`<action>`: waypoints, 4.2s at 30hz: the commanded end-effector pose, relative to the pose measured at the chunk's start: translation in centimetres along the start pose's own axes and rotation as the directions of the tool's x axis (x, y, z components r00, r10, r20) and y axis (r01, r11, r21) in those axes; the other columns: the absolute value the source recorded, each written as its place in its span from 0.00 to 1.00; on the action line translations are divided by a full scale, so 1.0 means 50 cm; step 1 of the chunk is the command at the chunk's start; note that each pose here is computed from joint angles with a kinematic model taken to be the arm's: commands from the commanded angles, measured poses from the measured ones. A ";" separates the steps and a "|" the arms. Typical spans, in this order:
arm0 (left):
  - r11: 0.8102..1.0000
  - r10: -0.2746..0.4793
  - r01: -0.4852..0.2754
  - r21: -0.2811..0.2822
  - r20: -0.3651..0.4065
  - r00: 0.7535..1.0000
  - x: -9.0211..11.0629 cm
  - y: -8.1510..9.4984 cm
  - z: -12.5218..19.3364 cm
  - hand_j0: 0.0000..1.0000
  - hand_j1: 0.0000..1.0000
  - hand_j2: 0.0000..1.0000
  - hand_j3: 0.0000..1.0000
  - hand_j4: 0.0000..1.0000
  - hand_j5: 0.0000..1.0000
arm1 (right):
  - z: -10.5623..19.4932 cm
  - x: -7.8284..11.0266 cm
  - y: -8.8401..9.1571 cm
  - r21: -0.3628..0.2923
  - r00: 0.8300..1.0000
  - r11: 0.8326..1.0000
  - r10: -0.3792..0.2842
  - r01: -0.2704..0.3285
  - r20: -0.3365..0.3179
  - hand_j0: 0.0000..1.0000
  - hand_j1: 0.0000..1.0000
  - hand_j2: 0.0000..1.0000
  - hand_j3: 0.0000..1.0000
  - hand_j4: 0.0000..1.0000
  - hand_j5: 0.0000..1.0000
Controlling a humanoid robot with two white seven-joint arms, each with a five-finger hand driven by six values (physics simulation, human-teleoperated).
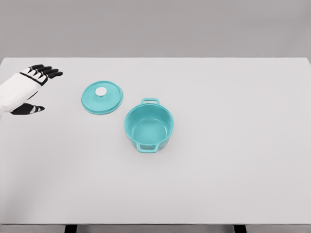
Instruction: Cover the pot with left arm
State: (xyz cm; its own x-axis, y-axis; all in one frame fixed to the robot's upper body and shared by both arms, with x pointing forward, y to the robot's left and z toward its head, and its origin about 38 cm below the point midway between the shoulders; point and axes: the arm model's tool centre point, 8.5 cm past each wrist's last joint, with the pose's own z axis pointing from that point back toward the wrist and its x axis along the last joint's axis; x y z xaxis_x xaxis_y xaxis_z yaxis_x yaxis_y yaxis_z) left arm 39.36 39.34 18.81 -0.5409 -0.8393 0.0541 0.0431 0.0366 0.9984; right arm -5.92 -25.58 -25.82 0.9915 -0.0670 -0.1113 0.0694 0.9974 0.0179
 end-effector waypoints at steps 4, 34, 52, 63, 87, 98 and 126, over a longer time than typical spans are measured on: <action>1.000 0.017 -0.017 0.001 -0.016 1.000 -0.012 -0.003 0.003 1.00 1.00 1.00 1.00 1.00 1.00 | 0.000 0.000 0.000 0.000 1.000 1.000 0.001 -0.001 0.000 1.00 1.00 1.00 1.00 1.00 1.00; 0.861 0.041 0.021 -0.507 0.111 0.993 0.023 0.002 -0.362 0.76 0.76 0.76 0.76 0.76 0.76 | 0.000 0.000 0.000 0.000 1.000 1.000 0.001 -0.001 0.000 1.00 1.00 1.00 1.00 1.00 1.00; 0.854 0.052 0.032 -0.520 0.147 0.988 0.054 -0.036 -0.355 0.73 0.73 0.73 0.73 0.73 0.73 | 0.000 0.000 0.000 0.000 1.000 1.000 0.001 -0.001 0.000 1.00 1.00 1.00 1.00 1.00 1.00; 0.854 0.054 0.035 -0.519 0.154 0.987 0.062 -0.037 -0.362 0.73 0.73 0.73 0.73 0.73 0.73 | 0.000 0.000 0.000 0.000 1.000 1.000 0.001 -0.001 0.000 1.00 1.00 1.00 1.00 1.00 1.00; 0.838 0.080 0.006 -0.545 0.135 0.988 0.062 -0.067 -0.362 0.55 0.55 0.55 0.55 0.55 0.55 | 0.000 0.000 0.000 0.000 1.000 1.000 0.001 -0.001 0.000 1.00 1.00 1.00 1.00 1.00 1.00; 0.854 0.079 0.014 -0.521 0.155 0.985 0.072 -0.050 -0.368 0.47 0.47 0.47 0.47 0.47 0.47 | 0.000 0.000 0.000 0.000 1.000 1.000 0.001 -0.001 0.000 1.00 1.00 1.00 1.00 1.00 1.00; 0.888 -0.041 0.221 -0.404 0.409 0.912 0.149 0.088 -0.246 0.48 0.48 0.48 0.48 0.48 0.48 | 0.000 0.000 0.000 0.000 1.000 1.000 0.001 -0.001 0.000 1.00 1.00 1.00 1.00 1.00 1.00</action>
State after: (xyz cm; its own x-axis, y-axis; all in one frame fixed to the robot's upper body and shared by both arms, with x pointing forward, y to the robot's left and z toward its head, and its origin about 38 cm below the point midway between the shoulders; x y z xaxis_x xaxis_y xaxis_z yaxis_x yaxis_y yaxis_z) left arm 46.54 26.75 22.99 -0.8257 -0.5638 0.0200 0.2694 -0.3630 0.8920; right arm -5.91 -25.58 -25.82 0.9916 -0.0665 -0.1113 0.0689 0.9975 0.0180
